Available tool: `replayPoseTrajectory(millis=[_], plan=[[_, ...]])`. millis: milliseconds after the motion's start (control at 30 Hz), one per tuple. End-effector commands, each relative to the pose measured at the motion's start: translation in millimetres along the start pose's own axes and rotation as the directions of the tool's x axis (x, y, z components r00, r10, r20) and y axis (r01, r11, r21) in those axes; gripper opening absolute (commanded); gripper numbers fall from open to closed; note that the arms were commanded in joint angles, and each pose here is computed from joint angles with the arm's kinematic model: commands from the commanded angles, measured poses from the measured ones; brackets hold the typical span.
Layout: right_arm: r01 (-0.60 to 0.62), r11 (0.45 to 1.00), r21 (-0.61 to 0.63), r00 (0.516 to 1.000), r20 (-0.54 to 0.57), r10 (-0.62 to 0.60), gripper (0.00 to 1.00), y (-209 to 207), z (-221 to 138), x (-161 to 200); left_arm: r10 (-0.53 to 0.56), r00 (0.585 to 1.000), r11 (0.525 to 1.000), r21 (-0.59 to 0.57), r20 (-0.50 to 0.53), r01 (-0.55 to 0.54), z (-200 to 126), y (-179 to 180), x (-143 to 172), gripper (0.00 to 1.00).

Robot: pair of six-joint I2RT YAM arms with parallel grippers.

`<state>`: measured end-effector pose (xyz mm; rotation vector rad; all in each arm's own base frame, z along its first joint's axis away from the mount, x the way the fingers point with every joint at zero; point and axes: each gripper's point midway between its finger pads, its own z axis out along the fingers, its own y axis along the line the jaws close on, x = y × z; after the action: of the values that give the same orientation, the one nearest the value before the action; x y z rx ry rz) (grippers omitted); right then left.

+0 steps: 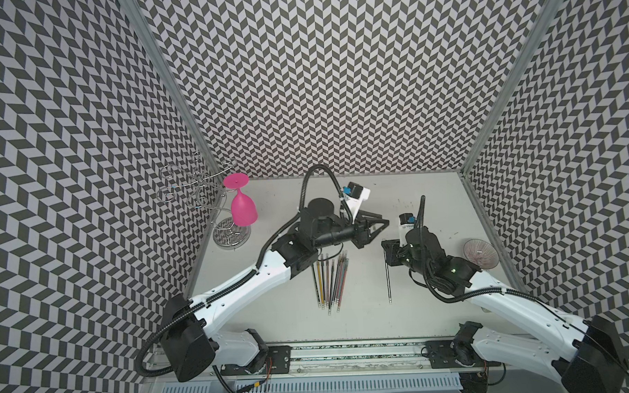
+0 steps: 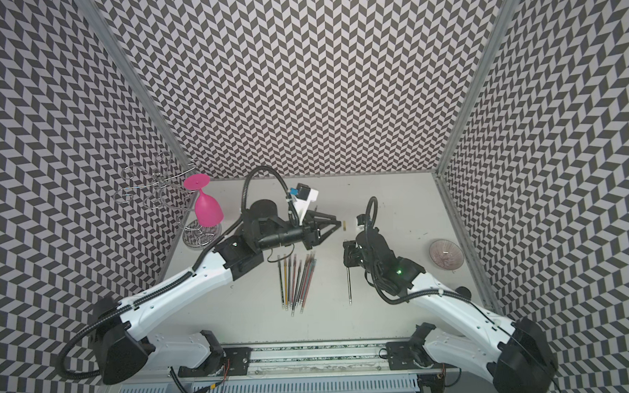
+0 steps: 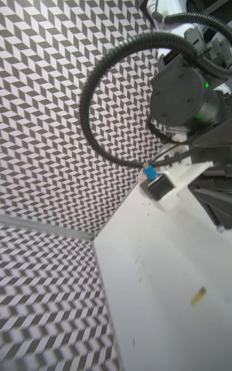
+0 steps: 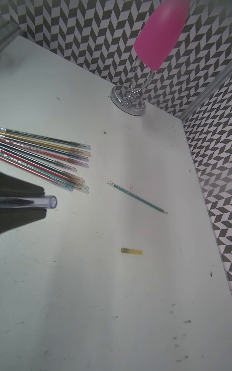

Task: Remove the protective cover of the pencils
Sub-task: Pick up the pencil from the center of the board.

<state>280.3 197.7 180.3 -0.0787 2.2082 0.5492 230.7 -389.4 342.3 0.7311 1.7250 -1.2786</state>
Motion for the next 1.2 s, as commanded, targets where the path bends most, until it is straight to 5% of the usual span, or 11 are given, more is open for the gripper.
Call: replayPoseTrajectory(millis=[0, 300, 533, 700, 1167], plan=[[0.037, 0.999, -0.014, 0.999, 0.02, -0.037, 0.0, -2.1, 1.9, -5.5, -0.032, 0.995, 0.999, -0.025, 0.092, 0.035, 9.5, -5.0, -6.7, 0.37], [0.019, 0.999, -0.044, 1.0, 0.0, -0.019, 0.0, -1.5, 2.5, -0.8, 0.167, 0.984, 0.98, -0.102, -0.068, -0.173, 12.7, 14.4, -13.6, 0.42], [-0.003, 0.995, -0.102, 1.0, 0.006, 0.004, 0.0, 8.3, 4.0, -1.8, 0.127, 0.985, 0.988, -0.07, -0.117, -0.136, -13.7, 60.8, 17.9, 0.39], [0.002, 0.982, -0.189, 0.999, 0.053, 0.008, 0.0, 33.2, 2.5, -28.1, 0.145, 0.977, 0.989, 0.042, -0.154, -0.14, -8.2, 49.7, 26.9, 0.4], [0.054, 0.912, -0.407, 0.943, 0.321, 0.087, 0.0, 84.0, -52.0, -107.9, 0.09, 0.978, 0.996, -0.012, -0.189, -0.094, -4.9, 69.1, 44.5, 0.44]])
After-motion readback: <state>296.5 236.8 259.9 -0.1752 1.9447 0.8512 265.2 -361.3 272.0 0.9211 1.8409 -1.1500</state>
